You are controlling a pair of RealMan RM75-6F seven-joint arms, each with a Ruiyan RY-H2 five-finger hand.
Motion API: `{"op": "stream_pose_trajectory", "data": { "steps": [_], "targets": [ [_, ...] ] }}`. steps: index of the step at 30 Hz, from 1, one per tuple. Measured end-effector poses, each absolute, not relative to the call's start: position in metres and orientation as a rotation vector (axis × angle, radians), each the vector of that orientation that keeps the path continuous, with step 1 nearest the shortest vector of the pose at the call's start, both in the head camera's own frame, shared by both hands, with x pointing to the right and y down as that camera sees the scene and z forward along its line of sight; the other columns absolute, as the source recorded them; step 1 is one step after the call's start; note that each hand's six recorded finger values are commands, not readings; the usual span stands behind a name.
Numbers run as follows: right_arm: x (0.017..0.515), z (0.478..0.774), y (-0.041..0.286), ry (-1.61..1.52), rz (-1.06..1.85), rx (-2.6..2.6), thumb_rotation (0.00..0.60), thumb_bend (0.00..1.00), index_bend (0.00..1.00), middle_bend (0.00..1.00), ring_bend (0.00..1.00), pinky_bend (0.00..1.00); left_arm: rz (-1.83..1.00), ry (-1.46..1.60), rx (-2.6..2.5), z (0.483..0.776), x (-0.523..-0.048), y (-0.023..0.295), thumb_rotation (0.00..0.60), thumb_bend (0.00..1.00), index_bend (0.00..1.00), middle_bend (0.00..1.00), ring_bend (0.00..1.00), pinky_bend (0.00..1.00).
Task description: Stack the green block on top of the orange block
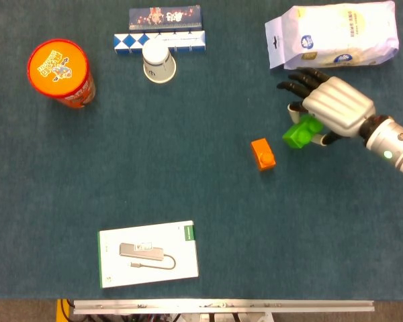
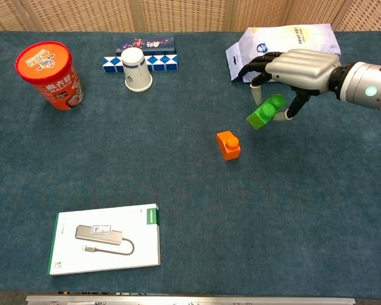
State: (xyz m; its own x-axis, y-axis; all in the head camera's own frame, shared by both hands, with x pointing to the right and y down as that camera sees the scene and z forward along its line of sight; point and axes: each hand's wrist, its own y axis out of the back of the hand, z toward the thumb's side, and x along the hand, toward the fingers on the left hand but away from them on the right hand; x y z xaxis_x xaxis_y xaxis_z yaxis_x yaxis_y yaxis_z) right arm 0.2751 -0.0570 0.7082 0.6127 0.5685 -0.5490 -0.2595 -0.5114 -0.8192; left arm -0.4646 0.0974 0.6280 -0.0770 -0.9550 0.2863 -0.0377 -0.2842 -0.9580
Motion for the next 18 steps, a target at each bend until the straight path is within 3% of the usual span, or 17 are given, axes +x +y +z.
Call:
{"op": "stream_pose_trajectory", "data": {
  "steps": [18],
  "targets": [
    [0.246, 0.710, -0.033, -0.321, 1.128, -1.892, 0.600, 0.20, 0.63, 0.13, 0.00, 0.06, -1.479, 1.004, -1.446, 0.620, -0.471, 0.101, 0.600, 0.54, 0.58, 0.60, 0.44, 0.59]
  ]
}}
